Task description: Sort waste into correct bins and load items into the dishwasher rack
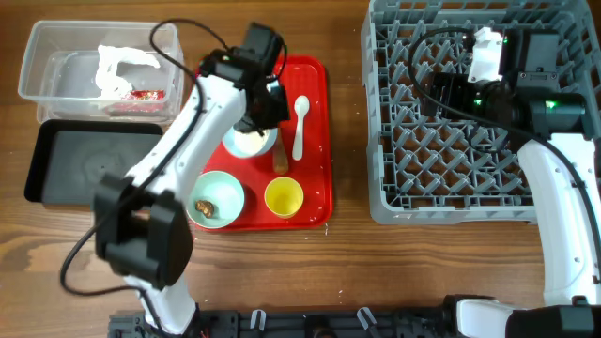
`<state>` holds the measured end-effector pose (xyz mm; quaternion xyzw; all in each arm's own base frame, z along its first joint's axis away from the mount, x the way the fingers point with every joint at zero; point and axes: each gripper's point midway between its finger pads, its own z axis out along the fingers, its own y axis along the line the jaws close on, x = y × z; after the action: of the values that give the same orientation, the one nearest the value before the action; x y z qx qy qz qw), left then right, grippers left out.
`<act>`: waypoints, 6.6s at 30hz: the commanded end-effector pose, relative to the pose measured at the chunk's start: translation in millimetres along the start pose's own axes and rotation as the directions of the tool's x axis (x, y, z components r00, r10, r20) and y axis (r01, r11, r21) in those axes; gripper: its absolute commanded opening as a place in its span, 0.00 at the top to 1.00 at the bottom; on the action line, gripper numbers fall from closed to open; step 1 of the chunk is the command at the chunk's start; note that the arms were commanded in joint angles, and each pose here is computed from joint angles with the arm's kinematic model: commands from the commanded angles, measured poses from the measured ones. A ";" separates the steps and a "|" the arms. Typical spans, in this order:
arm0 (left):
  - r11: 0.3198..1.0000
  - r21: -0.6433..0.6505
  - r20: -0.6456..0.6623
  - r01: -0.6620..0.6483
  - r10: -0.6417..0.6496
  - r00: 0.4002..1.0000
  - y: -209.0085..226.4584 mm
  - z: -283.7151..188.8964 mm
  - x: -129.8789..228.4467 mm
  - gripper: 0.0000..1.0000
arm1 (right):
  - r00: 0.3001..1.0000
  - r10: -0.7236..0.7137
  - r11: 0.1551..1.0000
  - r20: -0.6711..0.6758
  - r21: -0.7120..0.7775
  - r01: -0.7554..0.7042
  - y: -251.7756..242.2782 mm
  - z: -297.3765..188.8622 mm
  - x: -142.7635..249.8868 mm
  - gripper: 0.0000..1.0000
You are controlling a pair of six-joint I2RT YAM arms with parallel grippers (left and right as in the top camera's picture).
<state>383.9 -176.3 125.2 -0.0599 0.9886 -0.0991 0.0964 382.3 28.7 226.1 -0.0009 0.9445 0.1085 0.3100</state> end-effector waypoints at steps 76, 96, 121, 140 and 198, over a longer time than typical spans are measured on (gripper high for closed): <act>0.385 0.859 0.059 0.337 -0.728 0.683 264.9 -166.6 -23.4 0.96 | 0.999 0.029 0.998 0.029 -0.051 -0.027 8.1 -1.9 -11.4 0.00; 0.963 -0.144 0.185 -0.228 0.253 0.950 63.8 26.1 22.4 0.96 | 0.999 0.029 0.998 0.028 -0.050 -0.028 8.1 -1.9 -11.1 0.00; 0.983 -0.179 -0.154 0.033 -0.061 0.986 69.5 11.4 135.8 0.49 | 0.999 0.030 0.998 0.026 -0.050 -0.029 7.9 -1.2 -10.7 0.00; 0.971 -0.236 -0.099 0.046 -0.071 0.993 99.3 58.1 150.8 0.71 | 0.999 0.030 0.998 0.023 -0.050 -0.029 7.9 -1.1 -10.1 0.00; 0.789 0.561 0.187 0.251 -0.417 0.890 196.0 -154.6 42.7 0.96 | 0.999 0.028 0.998 0.034 -0.051 -0.027 7.9 -1.1 -12.6 0.00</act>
<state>313.9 62.2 234.2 -0.2499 0.7644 -0.5351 0.2586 385.5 34.3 230.0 0.0017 0.9398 0.1272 0.3173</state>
